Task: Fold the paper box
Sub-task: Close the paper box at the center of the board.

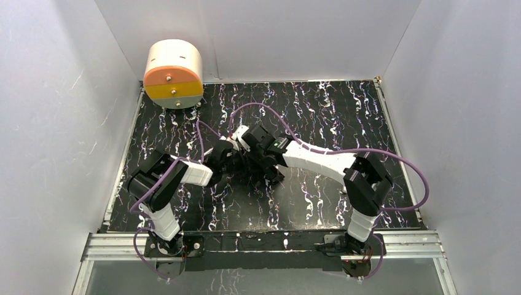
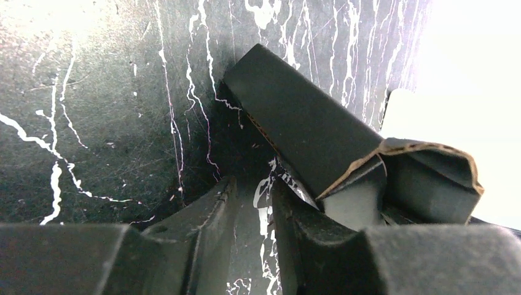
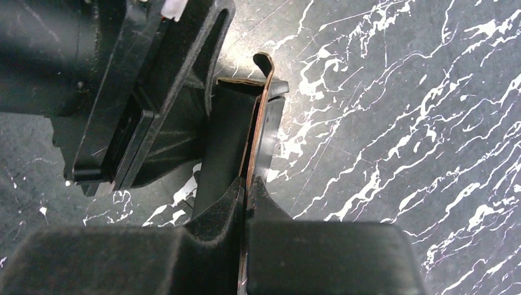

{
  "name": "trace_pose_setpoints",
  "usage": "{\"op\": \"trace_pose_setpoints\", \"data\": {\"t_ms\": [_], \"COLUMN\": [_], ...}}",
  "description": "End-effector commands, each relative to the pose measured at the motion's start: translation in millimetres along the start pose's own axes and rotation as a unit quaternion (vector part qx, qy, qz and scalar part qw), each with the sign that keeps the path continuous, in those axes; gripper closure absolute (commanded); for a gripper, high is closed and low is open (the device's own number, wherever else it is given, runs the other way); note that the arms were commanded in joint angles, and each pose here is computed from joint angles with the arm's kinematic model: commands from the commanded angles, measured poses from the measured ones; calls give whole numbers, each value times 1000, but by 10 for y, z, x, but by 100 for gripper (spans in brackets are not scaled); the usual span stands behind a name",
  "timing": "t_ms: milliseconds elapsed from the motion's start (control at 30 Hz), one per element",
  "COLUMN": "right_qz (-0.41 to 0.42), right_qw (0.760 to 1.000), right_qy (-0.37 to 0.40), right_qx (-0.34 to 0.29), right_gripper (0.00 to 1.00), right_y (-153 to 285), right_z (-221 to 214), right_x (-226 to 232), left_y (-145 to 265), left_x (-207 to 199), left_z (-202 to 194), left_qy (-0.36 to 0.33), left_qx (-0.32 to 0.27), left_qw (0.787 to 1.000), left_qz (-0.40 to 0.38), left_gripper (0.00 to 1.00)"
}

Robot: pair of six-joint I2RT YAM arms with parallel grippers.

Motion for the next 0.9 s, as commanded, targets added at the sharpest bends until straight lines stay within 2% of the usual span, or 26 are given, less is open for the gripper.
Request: {"op": "trace_pose_setpoints", "data": {"t_ms": [0,167,333,533,733,867], "right_qz": [61,46,33,58,92,94], "right_qw": [998,998,998,998,995,995], "right_qy": [5,7,5,-10,-28,-28], "right_qx": [31,38,48,36,2,-13], "right_gripper": [99,99,99,82,61,58], "right_y": [-145,-189,-236,-246,-110,-59], "right_z": [-235,-283,-297,-270,-148,-95], "right_x": [475,648,793,993,1062,1051], "left_y": [38,347,731,1102,1290,1336], "left_x": [134,494,580,688,637,496], "left_z": [-57,-248,-342,-360,-347,-305], "left_qy": [-32,-12,0,1,9,19], "left_qx": [-25,-32,-61,-119,-149,-155], "left_qw": [999,992,988,977,975,978], "left_qz": [33,119,139,177,163,135], "left_gripper": [68,63,62,59,57,55]}}
Point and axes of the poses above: each gripper's point midway between its finger pads, its own y axis back along the fingers, its own x axis along the line the jaws close on, z = x × y, the point moved 6 cm from there along y, back along the fingers, and after that the axes turned 1 degree about -y, right-handed, at the moved point
